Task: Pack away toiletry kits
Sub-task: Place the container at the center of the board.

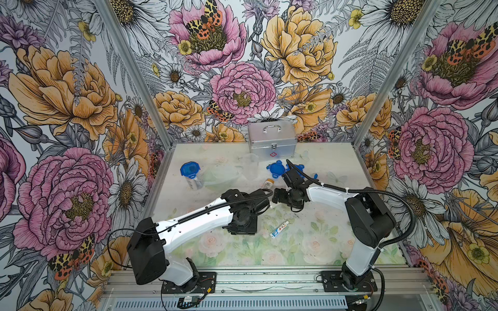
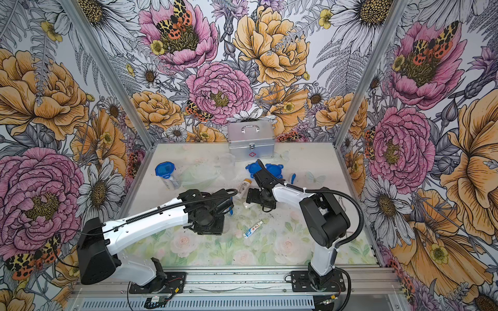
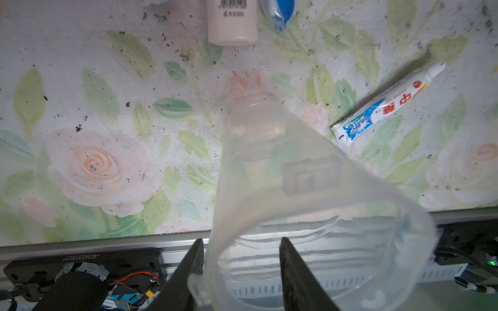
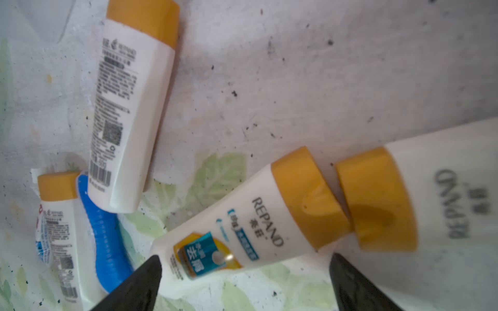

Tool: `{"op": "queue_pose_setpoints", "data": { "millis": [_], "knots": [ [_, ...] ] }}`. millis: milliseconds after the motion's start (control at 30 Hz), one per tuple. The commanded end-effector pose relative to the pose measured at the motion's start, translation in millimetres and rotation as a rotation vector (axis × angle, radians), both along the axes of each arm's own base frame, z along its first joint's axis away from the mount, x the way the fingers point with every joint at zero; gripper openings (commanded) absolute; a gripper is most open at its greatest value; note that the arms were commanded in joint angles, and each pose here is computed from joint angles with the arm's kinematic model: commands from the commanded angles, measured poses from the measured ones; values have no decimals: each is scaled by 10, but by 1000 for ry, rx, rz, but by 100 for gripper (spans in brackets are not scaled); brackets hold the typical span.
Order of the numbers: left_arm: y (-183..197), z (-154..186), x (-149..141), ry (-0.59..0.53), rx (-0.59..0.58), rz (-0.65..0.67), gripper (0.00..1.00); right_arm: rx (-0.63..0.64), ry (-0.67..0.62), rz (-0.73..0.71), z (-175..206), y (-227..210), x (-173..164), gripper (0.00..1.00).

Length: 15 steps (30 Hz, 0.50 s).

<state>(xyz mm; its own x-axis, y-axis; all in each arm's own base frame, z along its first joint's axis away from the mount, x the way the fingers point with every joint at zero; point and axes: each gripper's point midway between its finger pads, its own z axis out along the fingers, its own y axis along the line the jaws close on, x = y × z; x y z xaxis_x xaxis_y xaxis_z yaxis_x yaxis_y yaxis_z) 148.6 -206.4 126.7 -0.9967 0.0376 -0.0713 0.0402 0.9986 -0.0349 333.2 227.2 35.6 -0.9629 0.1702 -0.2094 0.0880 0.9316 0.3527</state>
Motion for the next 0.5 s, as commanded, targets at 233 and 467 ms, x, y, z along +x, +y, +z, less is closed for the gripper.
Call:
{"op": "queue_pose_setpoints", "data": {
  "millis": [233,467],
  "knots": [
    [23,130,-46,-34,-73,22,71,-47,5,45,-159,182,102,96],
    [64,245,-48,-53,-124,51,73,-199,26,136,-289,90,-86,93]
  ]
}}
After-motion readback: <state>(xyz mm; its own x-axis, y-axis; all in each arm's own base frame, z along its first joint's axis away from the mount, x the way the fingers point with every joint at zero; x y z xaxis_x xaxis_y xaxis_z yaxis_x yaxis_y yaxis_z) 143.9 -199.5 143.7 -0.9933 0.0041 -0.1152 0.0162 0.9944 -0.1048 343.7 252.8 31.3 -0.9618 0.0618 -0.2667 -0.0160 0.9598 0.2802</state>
